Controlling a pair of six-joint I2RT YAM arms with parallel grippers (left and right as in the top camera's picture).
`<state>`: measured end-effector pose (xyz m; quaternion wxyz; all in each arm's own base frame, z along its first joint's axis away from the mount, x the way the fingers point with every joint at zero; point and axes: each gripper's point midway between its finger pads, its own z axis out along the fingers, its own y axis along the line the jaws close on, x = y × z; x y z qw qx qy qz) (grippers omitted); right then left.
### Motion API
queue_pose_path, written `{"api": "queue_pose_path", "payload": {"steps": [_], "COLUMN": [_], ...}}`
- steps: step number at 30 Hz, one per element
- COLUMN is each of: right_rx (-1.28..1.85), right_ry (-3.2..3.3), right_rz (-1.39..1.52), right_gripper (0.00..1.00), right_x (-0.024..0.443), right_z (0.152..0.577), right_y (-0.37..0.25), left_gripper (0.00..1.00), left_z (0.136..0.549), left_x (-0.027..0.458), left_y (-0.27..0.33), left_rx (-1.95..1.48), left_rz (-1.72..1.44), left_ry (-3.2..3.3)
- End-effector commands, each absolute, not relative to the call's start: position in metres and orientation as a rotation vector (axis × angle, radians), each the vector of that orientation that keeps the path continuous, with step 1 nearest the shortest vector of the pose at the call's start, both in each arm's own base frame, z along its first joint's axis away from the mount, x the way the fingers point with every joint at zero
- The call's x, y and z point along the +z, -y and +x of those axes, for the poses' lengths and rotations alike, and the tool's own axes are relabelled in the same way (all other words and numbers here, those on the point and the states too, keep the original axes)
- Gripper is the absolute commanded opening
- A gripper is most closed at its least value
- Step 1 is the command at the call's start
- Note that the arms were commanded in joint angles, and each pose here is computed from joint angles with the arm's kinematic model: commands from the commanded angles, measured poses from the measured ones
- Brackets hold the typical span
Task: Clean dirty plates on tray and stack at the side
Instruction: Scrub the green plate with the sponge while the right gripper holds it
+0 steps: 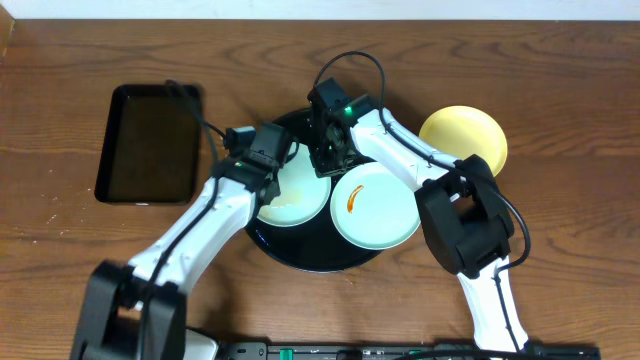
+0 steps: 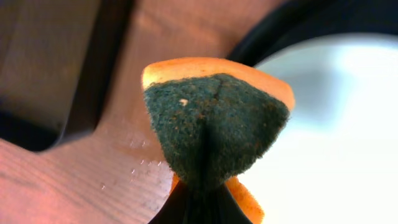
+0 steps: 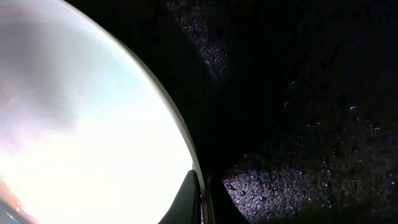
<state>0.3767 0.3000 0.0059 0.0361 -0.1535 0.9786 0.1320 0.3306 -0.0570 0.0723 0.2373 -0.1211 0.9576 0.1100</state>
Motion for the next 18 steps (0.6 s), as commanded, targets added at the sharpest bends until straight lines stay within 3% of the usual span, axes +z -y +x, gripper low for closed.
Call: {"api": "queue_pose_path", "payload": {"steps": [1, 8, 18], "right_rx": [0.249, 0.249, 0.248], "right_ry": [-2.999, -3.000, -3.000], "right_rz": [-0.419, -0.419, -0.419], "right_gripper": [0.01, 0.01, 0.01], "right_x": [-0.001, -0.001, -0.001], "right_z": [0.387, 0.387, 0.386], "right_y": [-0.280, -0.280, -0.280], "left_gripper": [0.08, 0.08, 0.08], "left_z": [0.341, 0.345, 0.354], "left_x": [0.086, 0.069, 0.020], "left_y": [0.082, 0.137, 0.142], "left_rx": [0.079, -0.301, -0.284], "left_rz": [-0.326, -0.250, -0.290], "left_ry": [-2.605, -2.684, -2.754]}}
